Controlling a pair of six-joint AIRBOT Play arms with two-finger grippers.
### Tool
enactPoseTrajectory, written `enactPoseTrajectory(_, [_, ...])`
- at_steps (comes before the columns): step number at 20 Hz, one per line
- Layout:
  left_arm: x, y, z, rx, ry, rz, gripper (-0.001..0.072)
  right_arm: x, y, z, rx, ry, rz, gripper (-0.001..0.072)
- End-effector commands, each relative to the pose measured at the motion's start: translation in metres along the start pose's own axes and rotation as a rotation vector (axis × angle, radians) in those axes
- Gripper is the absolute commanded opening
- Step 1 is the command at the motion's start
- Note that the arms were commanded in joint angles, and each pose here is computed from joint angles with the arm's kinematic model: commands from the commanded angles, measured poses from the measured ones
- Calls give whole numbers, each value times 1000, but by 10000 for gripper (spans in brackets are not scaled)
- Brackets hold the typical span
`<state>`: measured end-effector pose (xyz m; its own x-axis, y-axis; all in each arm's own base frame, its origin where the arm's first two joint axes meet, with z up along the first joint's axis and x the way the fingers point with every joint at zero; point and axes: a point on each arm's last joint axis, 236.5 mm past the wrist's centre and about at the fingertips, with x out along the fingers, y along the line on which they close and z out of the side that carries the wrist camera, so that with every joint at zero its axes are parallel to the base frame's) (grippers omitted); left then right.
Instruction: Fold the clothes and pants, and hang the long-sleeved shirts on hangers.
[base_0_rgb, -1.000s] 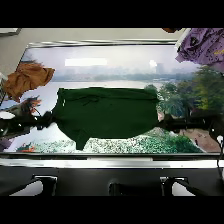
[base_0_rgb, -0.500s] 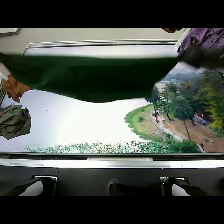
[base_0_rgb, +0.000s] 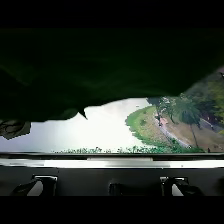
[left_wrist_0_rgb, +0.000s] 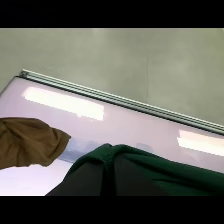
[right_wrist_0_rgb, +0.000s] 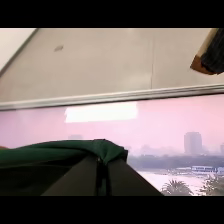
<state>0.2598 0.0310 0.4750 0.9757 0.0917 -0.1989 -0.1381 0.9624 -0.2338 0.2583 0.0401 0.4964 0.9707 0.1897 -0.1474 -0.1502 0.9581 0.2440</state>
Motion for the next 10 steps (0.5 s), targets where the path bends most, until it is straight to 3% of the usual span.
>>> enactPoseTrajectory(1, [-29, 4, -1, -43, -24, 37, 12, -18, 0, 0, 54, -13, -26, 27])
enactPoseTrajectory(5, [38, -1, -48, -35, 194, -42, 12, 48, -32, -42, 115, 204, -70, 27])
enactPoseTrajectory(10, [185, 28, -201, -46, 648, -79, 12, 180, -109, -176, 230, 660, -160, 27])
